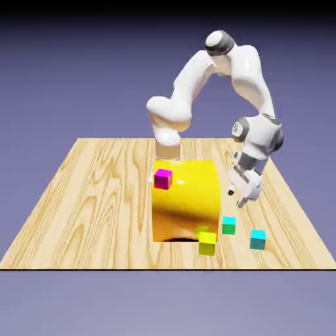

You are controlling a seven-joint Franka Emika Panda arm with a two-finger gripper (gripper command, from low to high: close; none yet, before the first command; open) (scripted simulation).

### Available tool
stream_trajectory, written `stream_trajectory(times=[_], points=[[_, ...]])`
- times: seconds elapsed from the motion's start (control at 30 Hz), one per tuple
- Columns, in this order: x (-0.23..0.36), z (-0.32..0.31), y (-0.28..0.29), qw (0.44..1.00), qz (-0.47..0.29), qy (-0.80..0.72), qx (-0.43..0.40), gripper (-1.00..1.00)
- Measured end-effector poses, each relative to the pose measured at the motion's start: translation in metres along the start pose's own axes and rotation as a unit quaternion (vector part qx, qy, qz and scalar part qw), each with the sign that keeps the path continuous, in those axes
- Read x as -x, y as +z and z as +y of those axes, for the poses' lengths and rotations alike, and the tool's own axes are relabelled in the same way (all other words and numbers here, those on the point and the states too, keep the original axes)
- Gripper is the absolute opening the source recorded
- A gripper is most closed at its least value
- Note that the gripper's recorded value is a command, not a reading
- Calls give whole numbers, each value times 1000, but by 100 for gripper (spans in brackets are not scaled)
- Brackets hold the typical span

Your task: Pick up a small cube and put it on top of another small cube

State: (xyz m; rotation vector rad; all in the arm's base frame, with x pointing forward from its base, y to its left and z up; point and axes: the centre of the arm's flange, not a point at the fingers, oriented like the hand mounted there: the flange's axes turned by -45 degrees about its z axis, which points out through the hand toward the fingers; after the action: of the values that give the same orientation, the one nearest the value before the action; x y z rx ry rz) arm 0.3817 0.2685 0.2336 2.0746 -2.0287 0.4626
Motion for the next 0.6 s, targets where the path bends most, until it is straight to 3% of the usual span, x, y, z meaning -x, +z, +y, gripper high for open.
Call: stream_trajectory(times=[0.17,0.33,0.37,0.43,0.6], points=[[31,23,43,995,15,71,67,0],[37,29,101,995,15,70,67,0],[37,31,111,995,15,70,67,-100],[37,31,111,995,15,70,67,-100],[31,22,39,995,11,71,66,-100]])
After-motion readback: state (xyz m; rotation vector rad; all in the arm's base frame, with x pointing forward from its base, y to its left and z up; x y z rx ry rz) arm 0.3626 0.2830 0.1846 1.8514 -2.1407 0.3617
